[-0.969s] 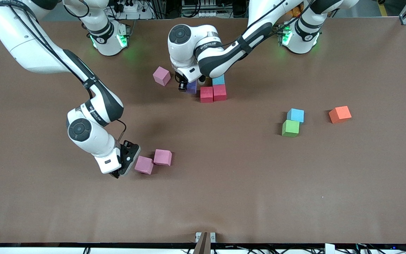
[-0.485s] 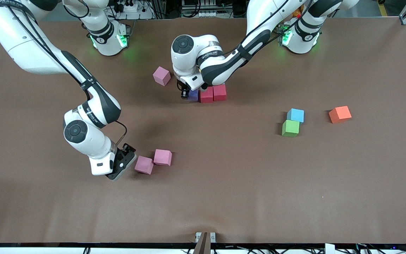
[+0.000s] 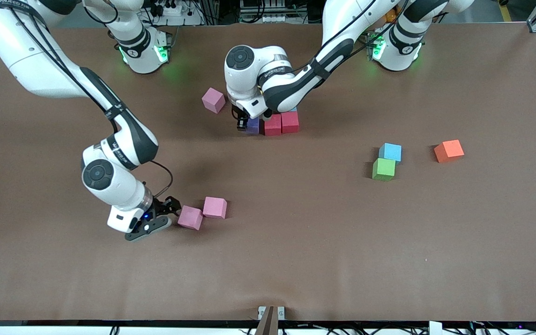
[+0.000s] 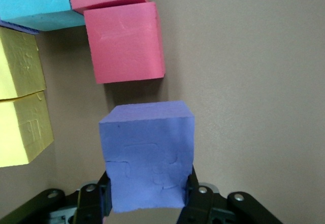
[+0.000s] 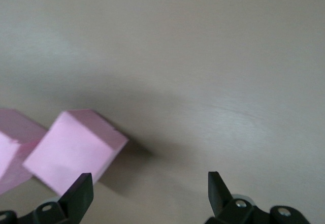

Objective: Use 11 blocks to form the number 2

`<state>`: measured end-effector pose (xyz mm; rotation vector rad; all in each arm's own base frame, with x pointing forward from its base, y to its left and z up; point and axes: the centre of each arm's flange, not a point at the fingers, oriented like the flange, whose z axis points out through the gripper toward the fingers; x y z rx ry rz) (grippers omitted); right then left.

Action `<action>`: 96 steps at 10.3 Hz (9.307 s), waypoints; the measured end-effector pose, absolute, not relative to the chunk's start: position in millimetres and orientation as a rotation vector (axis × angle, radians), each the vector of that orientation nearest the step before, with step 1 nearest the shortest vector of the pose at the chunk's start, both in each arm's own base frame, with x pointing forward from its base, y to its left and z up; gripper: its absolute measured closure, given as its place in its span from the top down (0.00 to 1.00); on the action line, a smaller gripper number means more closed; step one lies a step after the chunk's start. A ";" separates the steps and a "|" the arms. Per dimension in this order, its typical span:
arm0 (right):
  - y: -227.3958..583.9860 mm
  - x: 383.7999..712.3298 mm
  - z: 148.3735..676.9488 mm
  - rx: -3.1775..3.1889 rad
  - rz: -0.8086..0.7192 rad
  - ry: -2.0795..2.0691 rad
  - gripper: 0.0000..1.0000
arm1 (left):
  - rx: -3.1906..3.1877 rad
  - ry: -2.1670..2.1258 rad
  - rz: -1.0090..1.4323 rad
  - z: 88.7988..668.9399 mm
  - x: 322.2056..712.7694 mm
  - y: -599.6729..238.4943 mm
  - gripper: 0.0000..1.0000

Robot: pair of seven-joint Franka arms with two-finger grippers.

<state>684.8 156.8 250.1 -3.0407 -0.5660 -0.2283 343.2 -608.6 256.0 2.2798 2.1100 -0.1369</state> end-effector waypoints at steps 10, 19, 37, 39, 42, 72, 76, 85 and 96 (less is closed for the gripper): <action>195.6 685.5 237.0 -2.997 -0.109 0.327 1.00 | 2.260 2.178 -0.132 231.8 350.7 -601.0 0.55; 228.4 677.3 217.5 -3.041 -0.135 0.304 1.00 | 2.281 2.198 -0.147 210.9 344.2 -600.0 0.55; 244.7 673.8 192.9 -3.054 -0.117 0.337 0.86 | 2.215 2.155 -0.103 282.8 351.6 -602.2 1.00; 237.5 676.7 192.2 -3.062 -0.124 0.351 0.74 | 2.208 2.167 -0.030 315.2 379.2 -579.4 1.00; 235.6 681.2 198.2 -3.059 -0.144 0.357 0.59 | 2.274 2.163 0.135 360.7 407.0 -540.0 1.00; 472.8 448.6 224.7 -3.085 -0.061 -0.206 0.59 | 3.153 0.169 -0.353 310.1 596.3 -104.1 1.00; 452.8 444.8 222.8 -3.045 -0.047 -0.164 0.59 | 3.156 0.091 -0.348 285.3 583.8 -132.3 1.00; 463.6 412.9 213.7 -3.084 -0.054 -0.171 0.59 | 3.173 -0.074 -0.319 230.3 559.1 -154.1 1.00; 463.2 407.3 209.5 -3.092 -0.047 -0.070 0.59 | 3.222 -0.205 -0.318 215.3 545.7 -152.7 1.00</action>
